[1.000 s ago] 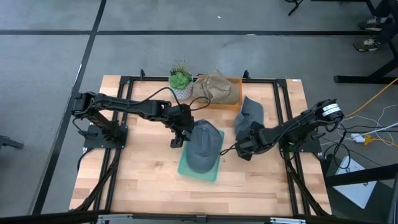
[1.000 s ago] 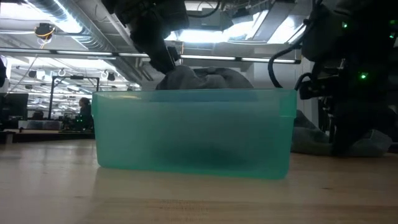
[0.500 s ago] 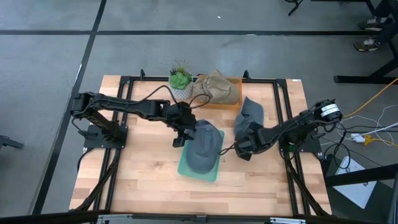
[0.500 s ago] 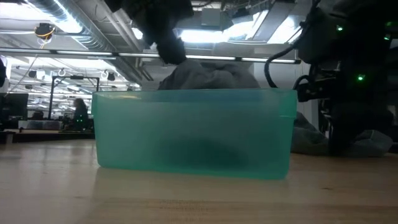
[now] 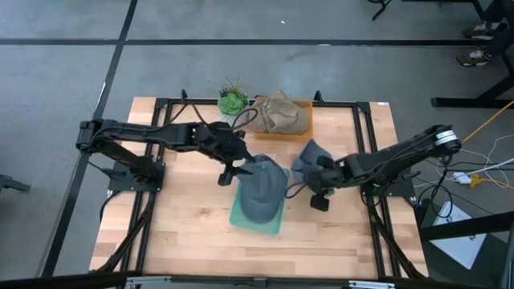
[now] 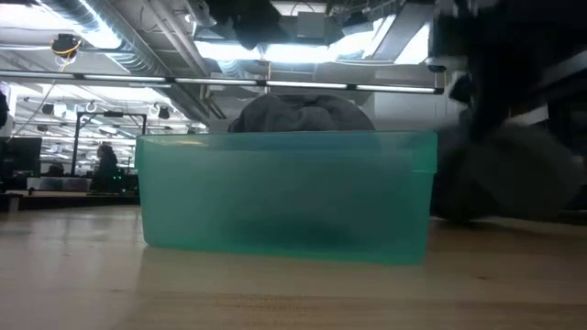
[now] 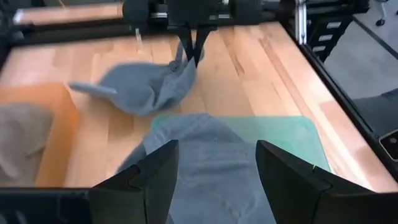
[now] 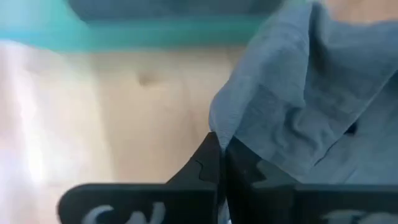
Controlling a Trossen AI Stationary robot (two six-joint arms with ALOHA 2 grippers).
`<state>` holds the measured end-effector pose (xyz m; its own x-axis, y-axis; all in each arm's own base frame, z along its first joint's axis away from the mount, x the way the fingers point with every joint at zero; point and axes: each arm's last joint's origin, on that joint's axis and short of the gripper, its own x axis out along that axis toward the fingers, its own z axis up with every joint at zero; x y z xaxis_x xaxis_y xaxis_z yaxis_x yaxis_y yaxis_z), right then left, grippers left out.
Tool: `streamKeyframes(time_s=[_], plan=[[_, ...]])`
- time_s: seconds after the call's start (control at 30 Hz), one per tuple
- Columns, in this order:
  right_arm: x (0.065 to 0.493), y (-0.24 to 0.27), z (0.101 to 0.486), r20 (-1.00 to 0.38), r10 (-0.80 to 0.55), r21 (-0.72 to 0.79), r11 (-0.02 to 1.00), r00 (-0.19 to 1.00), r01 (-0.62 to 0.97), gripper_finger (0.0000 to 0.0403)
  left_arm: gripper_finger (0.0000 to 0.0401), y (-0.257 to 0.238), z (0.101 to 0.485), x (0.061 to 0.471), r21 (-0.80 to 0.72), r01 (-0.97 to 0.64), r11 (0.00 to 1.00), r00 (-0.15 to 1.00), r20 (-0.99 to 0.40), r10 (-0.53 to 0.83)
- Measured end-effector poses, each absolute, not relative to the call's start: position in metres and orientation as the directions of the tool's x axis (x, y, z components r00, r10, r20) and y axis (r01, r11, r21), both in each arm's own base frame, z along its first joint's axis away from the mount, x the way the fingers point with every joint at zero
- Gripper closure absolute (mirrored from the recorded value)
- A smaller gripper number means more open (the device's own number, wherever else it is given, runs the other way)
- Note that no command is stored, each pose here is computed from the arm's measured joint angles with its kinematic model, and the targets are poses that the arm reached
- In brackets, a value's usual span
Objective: Pick & Place hat
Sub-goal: Put the blue cap into the green bin
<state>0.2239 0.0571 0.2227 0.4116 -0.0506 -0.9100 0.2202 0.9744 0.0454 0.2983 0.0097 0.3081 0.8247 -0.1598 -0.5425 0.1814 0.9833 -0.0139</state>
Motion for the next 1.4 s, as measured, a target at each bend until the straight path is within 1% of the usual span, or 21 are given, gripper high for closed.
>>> streamKeyframes(time_s=[0.13, 0.27, 0.43, 0.6, 0.7, 0.9, 1.03, 1.13, 1.27, 1.4], plan=[[0.218, 0.056, 0.258, -0.852, -0.008, 0.096, 0.981, 0.523, 0.17, 0.0398, 0.0191, 0.009, 0.313, 0.3, 0.01, 0.192, 0.981, 0.854, -0.495, -0.162], [0.212, 0.054, 0.285, -0.793, 0.019, 0.124, 0.984, 0.609, 0.131, 0.0398, 0.0191, 0.006, 0.31, 0.309, 0.077, 0.235, 0.969, 0.867, -0.468, -0.173], [0.209, 0.053, 0.305, -0.743, 0.036, 0.134, 0.986, 0.668, 0.096, 0.0397, 0.0191, -0.002, 0.308, 0.323, 0.229, 0.31, 0.923, 0.893, -0.404, -0.2], [0.211, 0.054, 0.312, -0.715, 0.042, 0.117, 0.991, 0.697, 0.06, 0.0394, 0.0191, -0.014, 0.308, 0.337, 0.399, 0.339, 0.852, 0.926, -0.3, -0.227], [0.215, 0.053, 0.315, -0.682, 0.046, 0.12, 0.992, 0.73, 0.049, 0.0393, 0.0191, -0.019, 0.302, 0.345, 0.487, 0.349, 0.801, 0.93, -0.289, -0.229], [0.221, 0.05, 0.321, -0.622, 0.044, 0.146, 0.987, 0.782, 0.061, 0.0394, 0.0191, -0.029, 0.286, 0.355, 0.641, 0.309, 0.703, 0.938, -0.326, -0.116], [0.224, 0.047, 0.325, -0.589, 0.072, 0.171, 0.985, 0.805, 0.037, 0.0394, 0.0191, -0.034, 0.277, 0.362, 0.703, 0.271, 0.658, 0.944, -0.328, -0.039], [0.227, 0.047, 0.328, -0.55, 0.113, 0.19, 0.982, 0.828, -0.007, 0.0394, 0.0191, -0.035, 0.272, 0.37, 0.739, 0.243, 0.628, 0.955, -0.296, -0.022], [0.229, 0.049, 0.332, -0.516, 0.181, 0.214, 0.974, 0.837, -0.078, 0.0394, 0.0191, -0.035, 0.265, 0.38, 0.793, 0.175, 0.583, 0.971, -0.238, 0.033], [0.229, 0.049, 0.332, -0.512, 0.185, 0.218, 0.973, 0.839, -0.081, 0.0394, 0.0191, -0.036, 0.26, 0.387, 0.801, 0.144, 0.582, 0.981, -0.193, 0.023]])
